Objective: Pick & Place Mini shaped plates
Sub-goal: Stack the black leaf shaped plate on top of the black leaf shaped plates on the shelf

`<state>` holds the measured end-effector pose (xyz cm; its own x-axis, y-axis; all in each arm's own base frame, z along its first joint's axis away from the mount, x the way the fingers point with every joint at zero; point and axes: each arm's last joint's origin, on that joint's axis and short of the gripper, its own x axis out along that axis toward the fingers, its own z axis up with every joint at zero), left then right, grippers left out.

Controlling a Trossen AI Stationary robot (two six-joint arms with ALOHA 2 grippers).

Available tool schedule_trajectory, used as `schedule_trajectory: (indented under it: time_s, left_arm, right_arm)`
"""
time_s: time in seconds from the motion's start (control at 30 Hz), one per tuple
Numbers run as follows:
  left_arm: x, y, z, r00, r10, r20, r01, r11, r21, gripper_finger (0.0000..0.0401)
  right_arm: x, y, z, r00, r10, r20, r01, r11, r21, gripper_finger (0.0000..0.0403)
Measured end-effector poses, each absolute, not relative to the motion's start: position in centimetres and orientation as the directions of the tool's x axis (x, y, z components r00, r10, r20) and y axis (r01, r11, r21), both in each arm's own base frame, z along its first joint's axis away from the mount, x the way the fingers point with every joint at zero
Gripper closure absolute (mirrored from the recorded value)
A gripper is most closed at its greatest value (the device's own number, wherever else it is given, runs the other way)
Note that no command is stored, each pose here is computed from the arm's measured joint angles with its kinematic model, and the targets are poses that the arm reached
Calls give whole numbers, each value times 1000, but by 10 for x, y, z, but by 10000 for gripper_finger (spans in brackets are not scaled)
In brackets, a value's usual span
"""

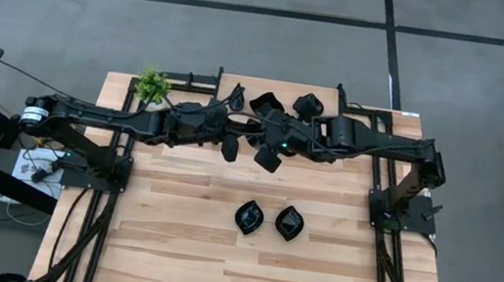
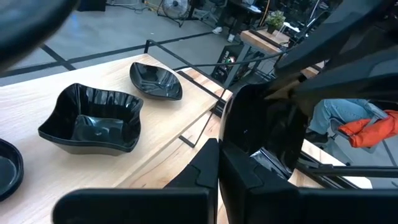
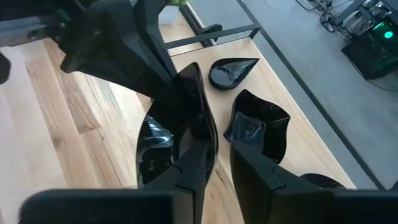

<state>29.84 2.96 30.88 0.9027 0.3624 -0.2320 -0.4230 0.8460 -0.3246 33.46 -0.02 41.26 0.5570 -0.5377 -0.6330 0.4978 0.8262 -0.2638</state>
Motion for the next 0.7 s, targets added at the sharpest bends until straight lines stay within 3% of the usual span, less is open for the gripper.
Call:
schedule_trajectory:
  time_s: [0.33, 0.7]
  left_arm:
    - [298, 29, 308, 903, 361, -234, -421, 853, -309, 396]
    - [298, 29, 313, 912, 355, -204, -402, 869, -288, 354]
  right_arm:
    - [335, 0, 412, 561, -525, -640, 490, 834, -255, 397]
    - [335, -1, 412, 565, -516, -644, 499, 835, -232, 401]
